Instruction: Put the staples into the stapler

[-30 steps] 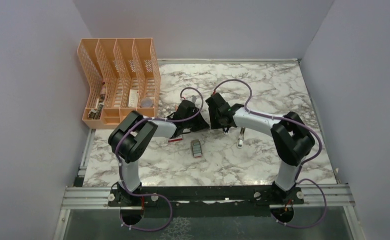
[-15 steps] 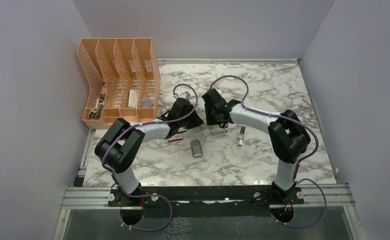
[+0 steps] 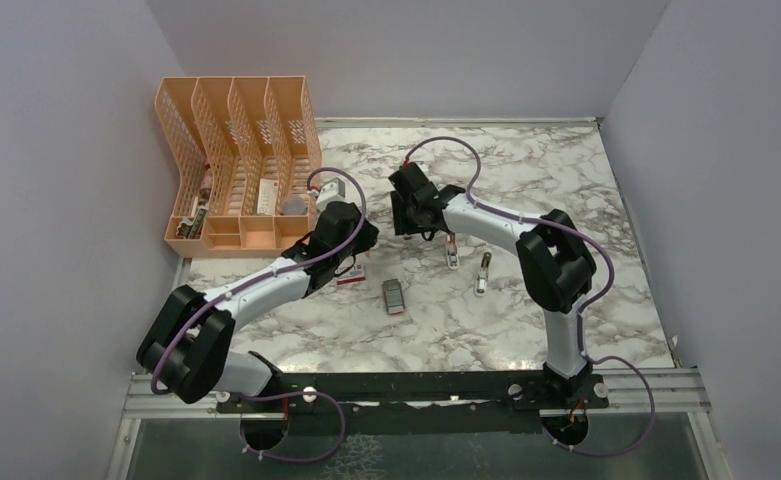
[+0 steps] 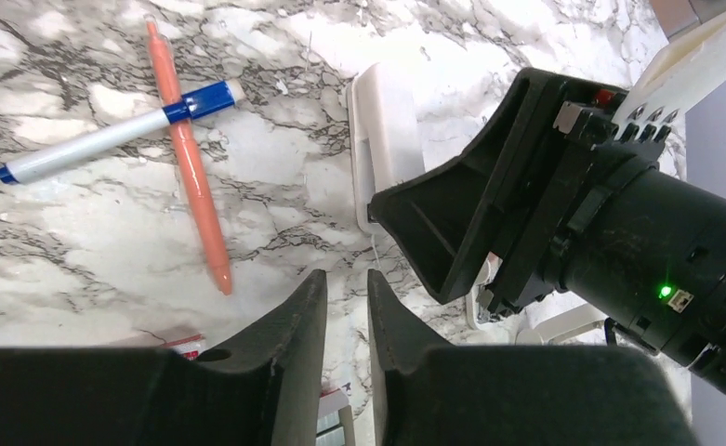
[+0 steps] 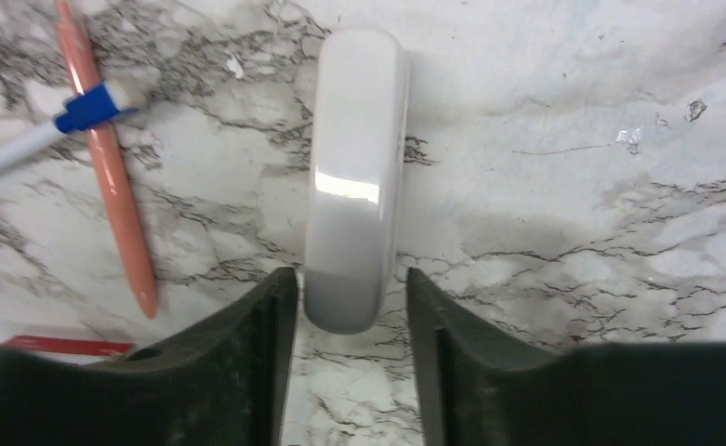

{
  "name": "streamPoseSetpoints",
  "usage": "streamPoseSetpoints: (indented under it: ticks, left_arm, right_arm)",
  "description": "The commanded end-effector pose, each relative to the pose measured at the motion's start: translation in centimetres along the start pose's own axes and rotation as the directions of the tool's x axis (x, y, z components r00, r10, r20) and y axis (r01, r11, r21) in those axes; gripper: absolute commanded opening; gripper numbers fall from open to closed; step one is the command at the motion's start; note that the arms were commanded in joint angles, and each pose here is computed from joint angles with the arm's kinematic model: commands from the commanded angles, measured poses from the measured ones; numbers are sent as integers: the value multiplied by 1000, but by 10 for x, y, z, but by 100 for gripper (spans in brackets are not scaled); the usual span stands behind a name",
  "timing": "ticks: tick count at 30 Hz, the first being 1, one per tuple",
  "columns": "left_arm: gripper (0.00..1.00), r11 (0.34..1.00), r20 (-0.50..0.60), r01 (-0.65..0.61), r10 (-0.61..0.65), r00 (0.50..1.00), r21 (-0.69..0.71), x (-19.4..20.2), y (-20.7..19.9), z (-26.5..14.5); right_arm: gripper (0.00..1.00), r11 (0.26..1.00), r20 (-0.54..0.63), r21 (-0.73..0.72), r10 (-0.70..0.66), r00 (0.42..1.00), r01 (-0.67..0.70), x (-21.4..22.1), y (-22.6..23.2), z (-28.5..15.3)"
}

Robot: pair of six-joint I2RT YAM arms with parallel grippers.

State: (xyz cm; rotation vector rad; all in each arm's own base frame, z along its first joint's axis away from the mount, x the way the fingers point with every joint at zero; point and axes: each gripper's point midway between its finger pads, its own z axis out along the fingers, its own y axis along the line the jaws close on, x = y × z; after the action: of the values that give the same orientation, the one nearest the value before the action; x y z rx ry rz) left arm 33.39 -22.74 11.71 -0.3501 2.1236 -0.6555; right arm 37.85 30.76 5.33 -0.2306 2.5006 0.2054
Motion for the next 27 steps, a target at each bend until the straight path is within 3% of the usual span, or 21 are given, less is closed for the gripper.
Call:
streamPoseSetpoints:
  ticks: [1, 4, 8, 10, 13, 16, 21, 27]
  left_arm:
    - [26, 999, 60, -30, 32, 998, -24, -16, 4, -11]
    - [31, 999, 56, -43, 43, 998, -2, -18, -1, -15]
    - [39, 997, 43, -60, 57, 997, 55, -19, -12, -23]
    - [48, 993, 26, -77, 75, 997, 94, -16, -19, -26]
    - [72, 987, -7, -86, 88, 996, 136, -10, -25, -30]
    - [85, 979, -41, -107, 116, 992, 173, -4, -30, -33]
    - [94, 966, -90, -104, 128, 988, 235, 6, -40, -34]
    - [89, 953, -151, -71, 120, 981, 296, 22, -50, -30]
  right_arm:
    - [59, 1000, 62, -15, 6, 998, -5, -25, 8, -14]
    - [70, 1000, 108, -10, 6, 994, -5, -37, 5, -32]
    - [72, 999, 189, 38, 6, 982, -13, -56, -13, -63]
    - [71, 997, 221, 81, 1, 975, -19, -63, -29, -73]
    - [71, 991, 220, 133, -8, 975, -22, -65, -54, -76]
    - [71, 987, 135, 156, -51, 990, 29, -57, -78, -65]
    - [69, 989, 38, 133, -78, 996, 72, -46, -96, -50]
    - [60, 989, -11, 115, -94, 996, 95, -34, -95, -37]
